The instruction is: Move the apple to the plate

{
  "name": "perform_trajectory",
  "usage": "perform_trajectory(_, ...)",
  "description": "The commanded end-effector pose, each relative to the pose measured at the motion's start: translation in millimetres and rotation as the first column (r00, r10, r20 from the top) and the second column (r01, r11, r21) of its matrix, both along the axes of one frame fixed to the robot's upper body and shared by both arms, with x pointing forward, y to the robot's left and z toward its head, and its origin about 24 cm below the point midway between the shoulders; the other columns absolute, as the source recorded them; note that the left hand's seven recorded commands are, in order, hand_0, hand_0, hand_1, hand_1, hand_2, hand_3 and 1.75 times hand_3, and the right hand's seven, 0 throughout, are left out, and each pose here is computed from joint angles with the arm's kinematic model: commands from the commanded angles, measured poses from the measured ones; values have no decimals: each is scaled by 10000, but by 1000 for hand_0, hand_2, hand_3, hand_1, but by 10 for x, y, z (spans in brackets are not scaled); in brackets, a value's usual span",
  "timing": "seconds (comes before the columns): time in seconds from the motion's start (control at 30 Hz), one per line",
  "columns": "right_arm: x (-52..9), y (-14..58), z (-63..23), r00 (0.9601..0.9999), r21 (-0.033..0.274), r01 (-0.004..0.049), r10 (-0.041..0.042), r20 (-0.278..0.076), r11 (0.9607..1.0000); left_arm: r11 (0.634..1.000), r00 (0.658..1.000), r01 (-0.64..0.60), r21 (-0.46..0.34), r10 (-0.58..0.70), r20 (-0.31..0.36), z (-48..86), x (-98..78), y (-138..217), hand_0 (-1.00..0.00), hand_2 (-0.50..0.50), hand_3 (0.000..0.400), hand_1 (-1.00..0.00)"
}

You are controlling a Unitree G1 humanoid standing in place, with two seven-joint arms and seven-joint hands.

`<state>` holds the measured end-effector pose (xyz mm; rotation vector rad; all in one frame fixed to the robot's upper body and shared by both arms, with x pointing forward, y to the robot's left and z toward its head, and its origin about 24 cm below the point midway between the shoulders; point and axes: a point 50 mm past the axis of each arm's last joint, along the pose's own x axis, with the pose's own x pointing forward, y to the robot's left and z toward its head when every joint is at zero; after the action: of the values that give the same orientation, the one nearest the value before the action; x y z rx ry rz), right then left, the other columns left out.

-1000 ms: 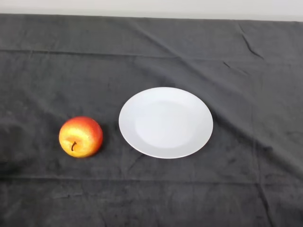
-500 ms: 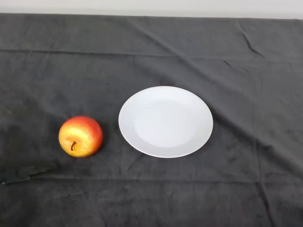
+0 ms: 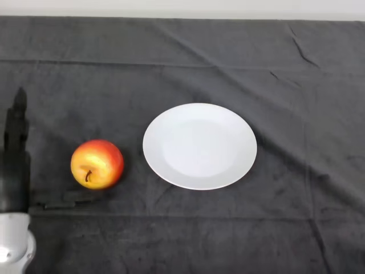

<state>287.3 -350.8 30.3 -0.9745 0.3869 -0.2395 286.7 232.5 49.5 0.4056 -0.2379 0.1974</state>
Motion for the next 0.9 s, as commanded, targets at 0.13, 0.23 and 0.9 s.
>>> perform_trajectory(0.13, -305, -23, -381, 9863, 32, 379, -369, -1608, 9993, 9999, 9989, 105, 96, -101, -455, -60, 136, -73, 0, 0, 0, 0)
perform_trajectory(0.23, -305, -23, -380, 9862, 31, 381, -371, -1611, 9993, 9998, 9977, 176, 81, -170, -650, -86, 188, -106, 0, 0, 0, 0)
perform_trajectory(0.9, -304, -25, -381, 9860, 19, 380, -372, -1625, 9993, 9983, 9936, 574, 122, -559, -982, -130, 293, -209, -82, -41, 33, 0)
